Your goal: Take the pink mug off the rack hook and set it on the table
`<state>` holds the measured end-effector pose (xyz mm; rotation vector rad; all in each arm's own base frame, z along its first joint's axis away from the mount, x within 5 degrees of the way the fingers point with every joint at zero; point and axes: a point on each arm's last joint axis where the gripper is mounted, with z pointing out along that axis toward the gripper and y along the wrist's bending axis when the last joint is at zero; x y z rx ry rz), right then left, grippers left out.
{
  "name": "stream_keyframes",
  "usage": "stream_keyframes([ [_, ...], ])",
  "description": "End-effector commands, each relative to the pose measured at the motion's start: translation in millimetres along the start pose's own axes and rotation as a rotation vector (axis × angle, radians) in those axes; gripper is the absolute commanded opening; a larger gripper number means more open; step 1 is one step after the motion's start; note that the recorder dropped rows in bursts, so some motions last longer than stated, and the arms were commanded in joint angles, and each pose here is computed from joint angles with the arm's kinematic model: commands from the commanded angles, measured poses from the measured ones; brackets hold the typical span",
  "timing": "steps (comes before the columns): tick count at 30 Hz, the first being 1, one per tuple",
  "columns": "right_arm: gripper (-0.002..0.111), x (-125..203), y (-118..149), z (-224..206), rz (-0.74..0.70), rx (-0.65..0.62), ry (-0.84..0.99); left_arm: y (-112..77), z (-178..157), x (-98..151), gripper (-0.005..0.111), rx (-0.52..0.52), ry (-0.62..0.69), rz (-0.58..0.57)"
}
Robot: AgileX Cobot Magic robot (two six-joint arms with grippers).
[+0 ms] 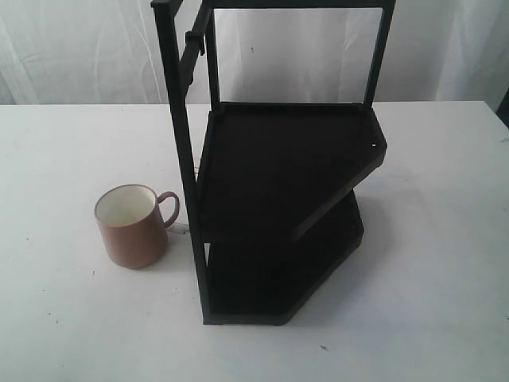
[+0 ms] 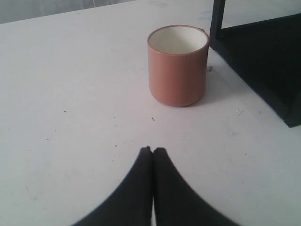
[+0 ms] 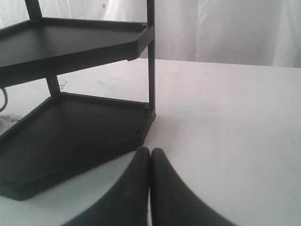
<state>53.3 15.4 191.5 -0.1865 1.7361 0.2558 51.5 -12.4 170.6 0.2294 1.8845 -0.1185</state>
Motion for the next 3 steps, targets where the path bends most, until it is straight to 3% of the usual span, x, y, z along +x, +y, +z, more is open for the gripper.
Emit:
stream_keyframes([
  [1, 0.000, 0.6, -0.2, -0.1, -0.002, 0.002, -0.010, -0.4, 0.2, 1.4, 0.000, 0.003, 0.003, -0.011],
  [3, 0.000, 0.6, -0.2, -0.1, -0.002, 0.002, -0.010, -0.4, 0.2, 1.4, 0.000, 0.003, 0.003, -0.011],
])
